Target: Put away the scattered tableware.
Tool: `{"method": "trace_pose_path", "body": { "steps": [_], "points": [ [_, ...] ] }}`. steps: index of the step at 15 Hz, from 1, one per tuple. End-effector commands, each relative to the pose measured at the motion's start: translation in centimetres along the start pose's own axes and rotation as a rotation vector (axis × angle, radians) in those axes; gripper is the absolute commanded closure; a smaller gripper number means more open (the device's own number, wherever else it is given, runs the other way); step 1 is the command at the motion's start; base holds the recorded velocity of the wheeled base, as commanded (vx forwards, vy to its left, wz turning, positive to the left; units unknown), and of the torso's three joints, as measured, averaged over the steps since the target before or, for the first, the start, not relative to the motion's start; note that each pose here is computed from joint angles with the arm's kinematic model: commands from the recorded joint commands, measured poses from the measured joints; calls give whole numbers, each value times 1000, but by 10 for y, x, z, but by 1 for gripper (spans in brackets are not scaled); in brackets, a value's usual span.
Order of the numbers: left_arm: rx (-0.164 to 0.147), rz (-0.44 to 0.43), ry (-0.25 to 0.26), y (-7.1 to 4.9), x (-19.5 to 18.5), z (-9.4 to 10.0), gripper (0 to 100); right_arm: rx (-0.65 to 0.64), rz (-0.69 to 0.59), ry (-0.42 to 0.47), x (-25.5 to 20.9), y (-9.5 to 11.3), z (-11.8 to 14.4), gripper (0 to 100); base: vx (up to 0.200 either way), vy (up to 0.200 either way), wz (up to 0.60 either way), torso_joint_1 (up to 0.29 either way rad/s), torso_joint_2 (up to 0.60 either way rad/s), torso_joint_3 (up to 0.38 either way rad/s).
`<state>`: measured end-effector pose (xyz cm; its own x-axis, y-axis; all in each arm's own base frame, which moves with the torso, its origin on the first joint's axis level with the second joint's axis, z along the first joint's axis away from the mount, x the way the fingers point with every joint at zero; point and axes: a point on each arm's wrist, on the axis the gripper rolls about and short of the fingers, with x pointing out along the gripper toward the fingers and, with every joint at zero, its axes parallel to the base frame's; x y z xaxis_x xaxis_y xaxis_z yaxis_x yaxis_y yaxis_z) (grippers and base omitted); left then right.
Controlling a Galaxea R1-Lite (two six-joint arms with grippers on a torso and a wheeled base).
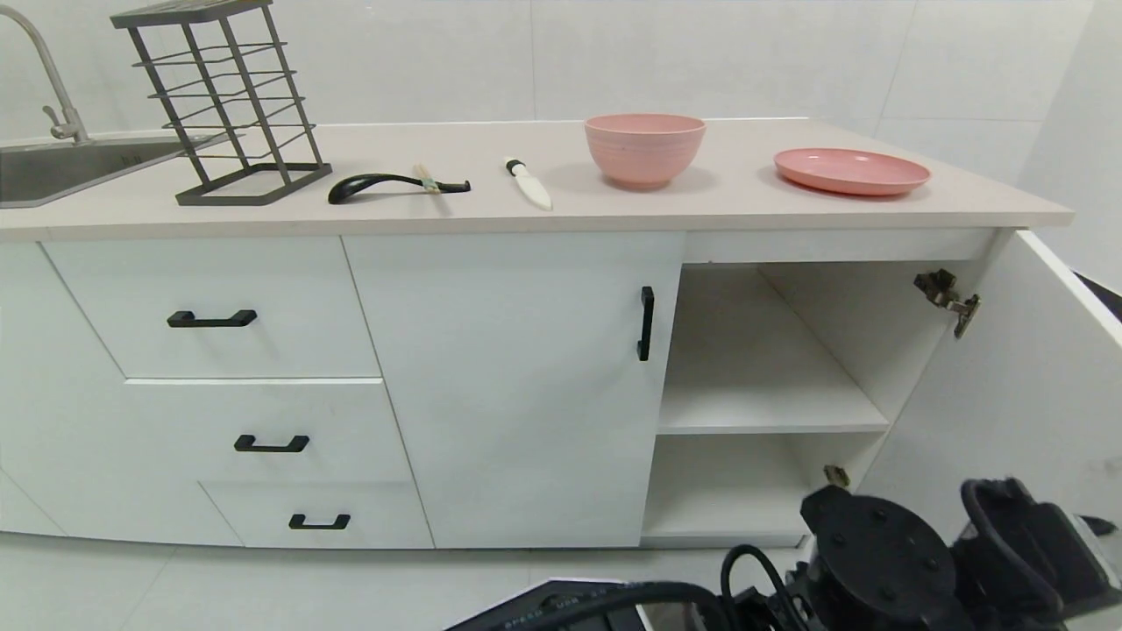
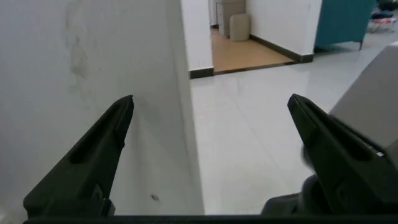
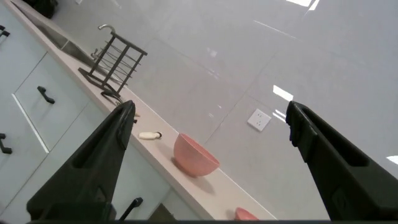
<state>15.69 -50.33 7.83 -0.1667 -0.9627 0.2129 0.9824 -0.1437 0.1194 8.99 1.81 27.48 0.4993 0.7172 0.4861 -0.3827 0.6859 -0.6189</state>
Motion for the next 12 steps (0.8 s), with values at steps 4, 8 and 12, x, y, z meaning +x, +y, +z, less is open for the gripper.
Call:
{"method": "trace_pose_path", "body": {
  "steps": [4, 8, 12],
  "points": [
    [31, 154, 1, 49, -66, 7, 0, -32, -3, -26, -12, 10, 13, 0, 0, 0, 0, 0, 0, 0],
    [92, 362, 25, 55, -190, 117, 0, 36, 15, 38, -31, 32, -1, 0, 0, 0, 0, 0, 0, 0],
    [168, 458, -28, -16, -280, 206, 0, 76, 22, 79, -48, 51, -7, 0, 0, 0, 0, 0, 0, 0]
  ]
}}
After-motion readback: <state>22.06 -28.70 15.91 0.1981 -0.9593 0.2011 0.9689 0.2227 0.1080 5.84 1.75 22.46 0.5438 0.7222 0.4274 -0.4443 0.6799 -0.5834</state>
